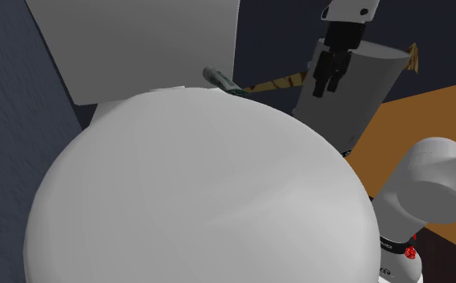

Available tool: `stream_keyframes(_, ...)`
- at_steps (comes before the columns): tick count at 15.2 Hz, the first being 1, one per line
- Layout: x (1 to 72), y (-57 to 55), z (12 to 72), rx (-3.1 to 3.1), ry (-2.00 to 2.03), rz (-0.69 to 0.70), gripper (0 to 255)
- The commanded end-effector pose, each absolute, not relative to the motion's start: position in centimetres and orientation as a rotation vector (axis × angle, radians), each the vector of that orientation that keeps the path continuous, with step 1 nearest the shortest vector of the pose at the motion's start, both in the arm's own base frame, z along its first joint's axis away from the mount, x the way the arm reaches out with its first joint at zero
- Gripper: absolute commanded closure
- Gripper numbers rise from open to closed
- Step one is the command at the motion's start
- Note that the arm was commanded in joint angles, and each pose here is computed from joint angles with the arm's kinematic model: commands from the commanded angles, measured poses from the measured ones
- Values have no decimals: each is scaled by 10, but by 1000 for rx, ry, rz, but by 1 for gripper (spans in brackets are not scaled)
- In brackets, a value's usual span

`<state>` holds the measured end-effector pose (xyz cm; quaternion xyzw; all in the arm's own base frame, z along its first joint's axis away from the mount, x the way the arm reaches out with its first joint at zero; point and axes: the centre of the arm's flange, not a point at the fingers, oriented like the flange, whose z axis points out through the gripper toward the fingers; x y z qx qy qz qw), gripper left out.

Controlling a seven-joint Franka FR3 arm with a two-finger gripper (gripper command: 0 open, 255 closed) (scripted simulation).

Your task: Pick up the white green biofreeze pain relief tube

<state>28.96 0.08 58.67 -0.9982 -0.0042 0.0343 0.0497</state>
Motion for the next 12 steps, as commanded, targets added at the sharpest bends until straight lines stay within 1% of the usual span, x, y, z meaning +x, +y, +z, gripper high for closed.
stream_keyframes(1, 290, 1, 587, -3040, -13, 104, 0)
stream_keyframes(12, 379, 80, 592, -3012, -31, -179, 0)
